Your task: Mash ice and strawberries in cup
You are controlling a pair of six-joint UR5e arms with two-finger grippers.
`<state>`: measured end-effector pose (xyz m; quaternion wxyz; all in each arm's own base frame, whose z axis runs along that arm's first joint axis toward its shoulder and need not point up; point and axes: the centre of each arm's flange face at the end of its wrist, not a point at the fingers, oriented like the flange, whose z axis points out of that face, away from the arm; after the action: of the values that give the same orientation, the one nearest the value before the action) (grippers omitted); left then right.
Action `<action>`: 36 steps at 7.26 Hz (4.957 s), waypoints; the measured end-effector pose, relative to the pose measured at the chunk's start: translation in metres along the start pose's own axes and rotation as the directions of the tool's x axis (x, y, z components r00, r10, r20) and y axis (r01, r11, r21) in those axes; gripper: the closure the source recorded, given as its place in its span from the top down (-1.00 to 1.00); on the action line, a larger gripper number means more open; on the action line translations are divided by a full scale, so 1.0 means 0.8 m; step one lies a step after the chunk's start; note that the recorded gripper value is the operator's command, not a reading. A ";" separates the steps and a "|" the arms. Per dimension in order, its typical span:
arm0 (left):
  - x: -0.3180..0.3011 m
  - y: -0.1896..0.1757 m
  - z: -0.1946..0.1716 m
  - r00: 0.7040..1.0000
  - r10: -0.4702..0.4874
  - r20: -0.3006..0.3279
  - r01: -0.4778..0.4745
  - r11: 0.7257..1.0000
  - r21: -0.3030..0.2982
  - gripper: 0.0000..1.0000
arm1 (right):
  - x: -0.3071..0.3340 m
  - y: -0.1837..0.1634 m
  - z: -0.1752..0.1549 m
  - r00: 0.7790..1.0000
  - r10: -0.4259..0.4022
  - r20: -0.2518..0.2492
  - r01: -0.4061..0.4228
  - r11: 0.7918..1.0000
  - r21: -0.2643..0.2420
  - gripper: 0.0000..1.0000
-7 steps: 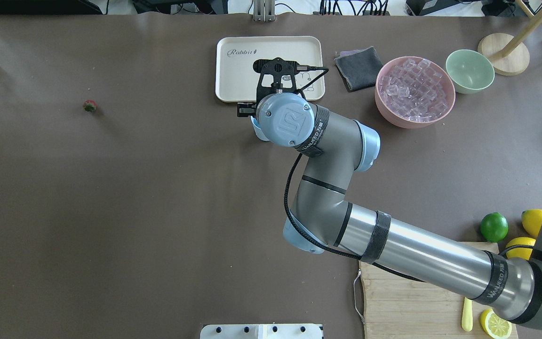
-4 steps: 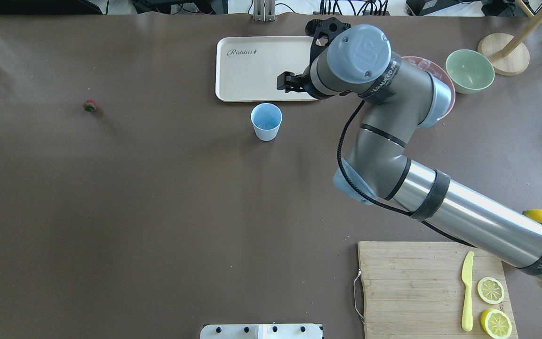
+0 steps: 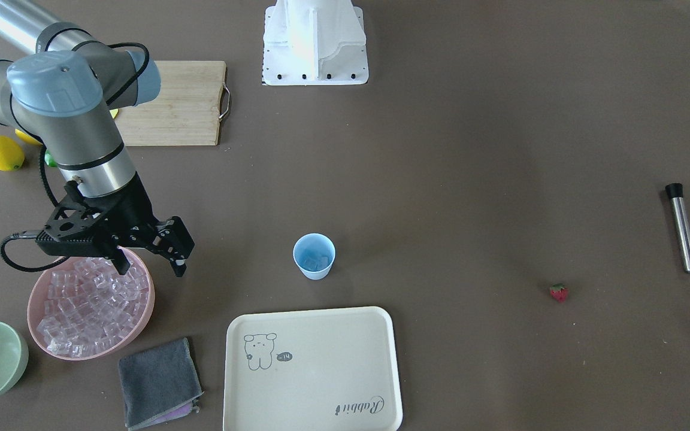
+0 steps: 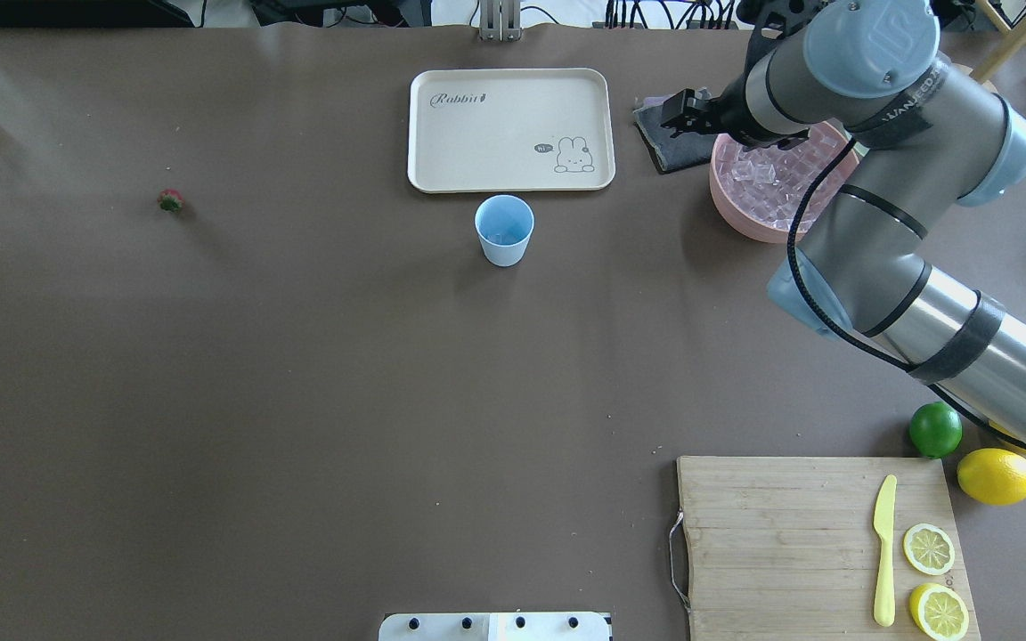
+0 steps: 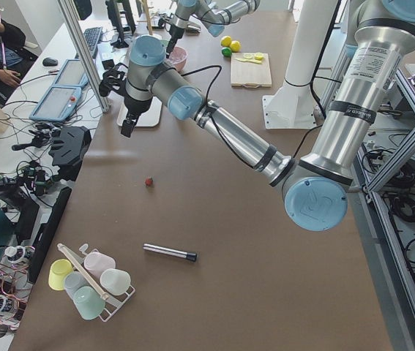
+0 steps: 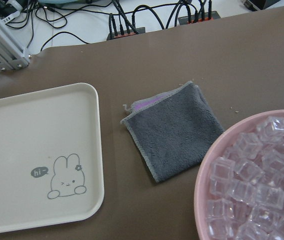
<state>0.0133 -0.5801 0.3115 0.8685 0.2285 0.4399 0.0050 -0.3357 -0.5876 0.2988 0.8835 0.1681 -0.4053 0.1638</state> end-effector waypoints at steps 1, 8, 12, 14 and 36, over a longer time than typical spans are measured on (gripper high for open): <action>0.004 -0.001 -0.003 1.000 0.006 -0.001 -0.006 1.000 0.007 0.96 | 0.037 -0.011 0.000 0.999 0.031 -0.030 -0.031 0.999 0.012 0.99; 0.019 -0.007 -0.004 0.999 0.031 -0.010 -0.030 0.999 0.016 0.96 | 0.089 0.032 0.082 0.978 0.099 -0.182 -0.094 0.995 0.036 0.36; 0.014 -0.005 0.000 1.000 0.025 -0.007 -0.025 1.000 0.010 0.96 | 0.071 0.031 0.117 0.973 0.080 -0.216 -0.075 0.997 0.034 0.37; 0.010 -0.005 0.004 1.000 0.021 -0.005 -0.021 1.000 0.004 0.96 | 0.068 0.023 0.132 0.968 0.082 -0.236 -0.073 0.996 0.043 0.36; 0.010 0.001 0.003 1.000 0.023 -0.006 -0.023 1.000 0.004 0.96 | 0.090 0.015 0.154 0.950 0.099 -0.295 -0.079 0.994 0.080 -1.00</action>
<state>0.0205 -0.5783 0.3069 0.8665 0.2352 0.4400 0.0148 -0.3775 -0.6188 0.4318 0.9200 0.1528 -0.2688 0.2406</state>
